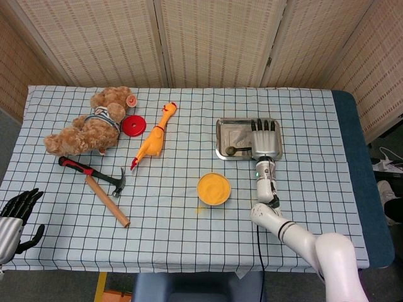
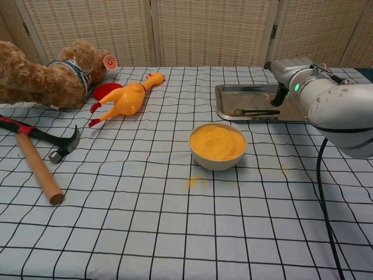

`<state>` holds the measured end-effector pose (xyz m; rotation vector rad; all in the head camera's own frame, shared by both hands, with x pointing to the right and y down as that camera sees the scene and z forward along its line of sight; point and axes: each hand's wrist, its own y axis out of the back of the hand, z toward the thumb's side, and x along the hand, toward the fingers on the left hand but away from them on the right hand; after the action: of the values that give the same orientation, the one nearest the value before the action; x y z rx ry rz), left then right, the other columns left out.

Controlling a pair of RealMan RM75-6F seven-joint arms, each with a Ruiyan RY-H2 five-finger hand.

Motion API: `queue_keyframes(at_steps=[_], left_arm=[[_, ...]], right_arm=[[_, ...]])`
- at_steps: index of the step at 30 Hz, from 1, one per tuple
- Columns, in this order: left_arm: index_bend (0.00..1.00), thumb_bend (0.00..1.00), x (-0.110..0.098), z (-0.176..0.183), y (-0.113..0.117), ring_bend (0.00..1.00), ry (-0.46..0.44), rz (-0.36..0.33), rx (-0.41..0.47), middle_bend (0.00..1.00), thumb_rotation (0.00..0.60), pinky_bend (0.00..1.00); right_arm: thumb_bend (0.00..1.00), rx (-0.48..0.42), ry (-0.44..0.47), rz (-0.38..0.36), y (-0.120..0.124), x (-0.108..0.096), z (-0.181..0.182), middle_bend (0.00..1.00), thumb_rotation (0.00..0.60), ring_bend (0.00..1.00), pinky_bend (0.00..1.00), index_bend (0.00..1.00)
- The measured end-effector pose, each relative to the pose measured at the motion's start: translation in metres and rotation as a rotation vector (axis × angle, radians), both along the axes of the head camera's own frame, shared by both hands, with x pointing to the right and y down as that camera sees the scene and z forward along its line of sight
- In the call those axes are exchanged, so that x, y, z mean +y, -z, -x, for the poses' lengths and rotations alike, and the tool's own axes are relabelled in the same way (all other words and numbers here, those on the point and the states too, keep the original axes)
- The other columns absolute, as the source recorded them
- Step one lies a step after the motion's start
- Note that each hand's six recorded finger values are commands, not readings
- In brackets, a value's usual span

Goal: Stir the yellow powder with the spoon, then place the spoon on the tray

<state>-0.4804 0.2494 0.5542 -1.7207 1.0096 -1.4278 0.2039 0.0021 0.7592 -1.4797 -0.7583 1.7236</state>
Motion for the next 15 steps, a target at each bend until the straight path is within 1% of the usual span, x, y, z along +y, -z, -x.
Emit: queue_keyframes(at_steps=[3, 5, 6, 8, 9, 11, 12, 15], left_arm=[[0.0, 0.46, -0.001, 0.0, 0.0, 0.0, 0.004, -0.003, -0.007, 0.0, 0.6, 0.1], [0.0, 0.46, -0.001, 0.0, 0.0, 0.0, 0.006, -0.006, -0.012, 0.0, 0.6, 0.1], [0.0, 0.46, -0.001, 0.001, 0.0, 0.0, 0.008, -0.008, -0.016, 0.0, 0.6, 0.1], [0.0, 0.46, -0.001, 0.001, 0.0, 0.0, 0.01, -0.013, -0.022, 0.0, 0.6, 0.1], [0.0, 0.46, -0.001, 0.001, 0.0, 0.0, 0.012, -0.017, -0.026, 0.0, 0.6, 0.1], [0.0, 0.46, -0.002, 0.001, -0.001, 0.0, 0.014, -0.023, -0.033, 0.0, 0.6, 0.1], [0.0, 0.46, -0.003, 0.001, -0.001, 0.0, 0.015, -0.026, -0.039, 0.0, 0.6, 0.1], [0.0, 0.46, -0.004, 0.0, -0.002, 0.0, 0.02, -0.035, -0.055, 0.0, 0.6, 0.07]], right_arm=[[0.26, -0.085, 0.026, -0.024, 0.024, 0.01, 0.004, 0.02, 0.6, 0.0, 0.0, 0.0], [0.26, -0.138, 0.046, -0.036, 0.042, 0.021, 0.003, 0.01, 0.6, 0.0, 0.0, 0.0], [0.26, -0.169, 0.061, -0.045, 0.056, 0.031, 0.0, 0.01, 0.6, 0.0, 0.0, 0.0], [0.26, -0.202, 0.08, -0.059, 0.077, 0.049, -0.012, 0.01, 0.6, 0.0, 0.0, 0.0], [0.26, -0.212, 0.093, -0.069, 0.092, 0.064, -0.024, 0.01, 0.6, 0.0, 0.0, 0.0], [0.26, -0.215, 0.116, -0.08, 0.112, 0.089, -0.043, 0.01, 0.6, 0.0, 0.0, 0.0], [0.26, -0.213, 0.132, -0.086, 0.123, 0.107, -0.055, 0.01, 0.6, 0.0, 0.0, 0.0], [0.26, -0.189, 0.161, -0.1, 0.147, 0.154, -0.084, 0.0, 0.6, 0.0, 0.0, 0.0]])
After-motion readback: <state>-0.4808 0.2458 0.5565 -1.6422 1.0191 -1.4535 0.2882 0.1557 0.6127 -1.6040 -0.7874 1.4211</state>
